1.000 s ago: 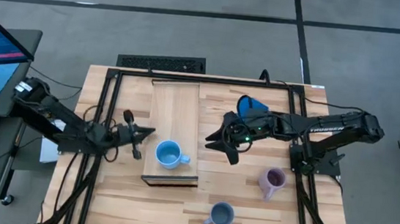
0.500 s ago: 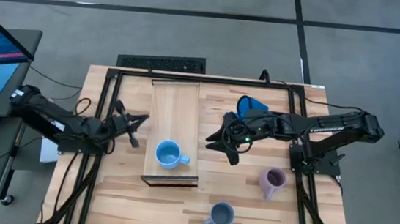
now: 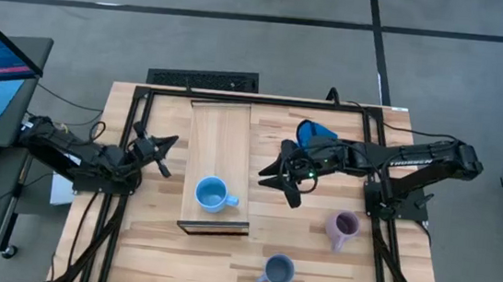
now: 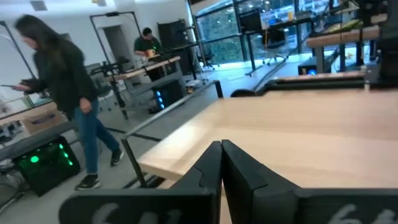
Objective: Stack small to large cups/mugs on shelf
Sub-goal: Put the blue mug on the shelf
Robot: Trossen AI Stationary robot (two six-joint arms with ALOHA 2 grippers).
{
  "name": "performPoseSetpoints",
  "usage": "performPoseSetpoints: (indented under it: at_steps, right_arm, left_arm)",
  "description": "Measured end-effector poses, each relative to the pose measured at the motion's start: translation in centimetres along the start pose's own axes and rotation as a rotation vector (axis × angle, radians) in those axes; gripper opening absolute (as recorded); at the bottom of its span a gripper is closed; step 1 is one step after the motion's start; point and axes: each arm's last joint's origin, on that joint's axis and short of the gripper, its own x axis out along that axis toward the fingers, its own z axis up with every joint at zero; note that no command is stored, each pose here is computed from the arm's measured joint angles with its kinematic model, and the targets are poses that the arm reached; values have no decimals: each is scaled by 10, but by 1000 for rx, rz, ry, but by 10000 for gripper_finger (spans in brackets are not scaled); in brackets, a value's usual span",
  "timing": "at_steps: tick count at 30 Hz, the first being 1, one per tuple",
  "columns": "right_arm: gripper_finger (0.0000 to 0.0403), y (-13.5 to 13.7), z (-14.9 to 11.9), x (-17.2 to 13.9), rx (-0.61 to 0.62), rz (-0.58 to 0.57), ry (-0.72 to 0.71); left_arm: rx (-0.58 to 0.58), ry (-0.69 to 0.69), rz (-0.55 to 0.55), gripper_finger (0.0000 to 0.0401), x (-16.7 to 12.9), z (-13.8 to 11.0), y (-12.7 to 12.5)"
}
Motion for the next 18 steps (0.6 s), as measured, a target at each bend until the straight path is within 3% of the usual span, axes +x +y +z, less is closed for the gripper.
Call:
performPoseSetpoints:
  at_steps: [9,18]
  right_arm:
    - [150,36,-15,3,-155,84,44]
    - [122,71,-55,20,-164,-44,185]
  left_arm:
    - [35,9,-1,0,0,-1,0]
    - [80,45,-7,0,0,-7,-1]
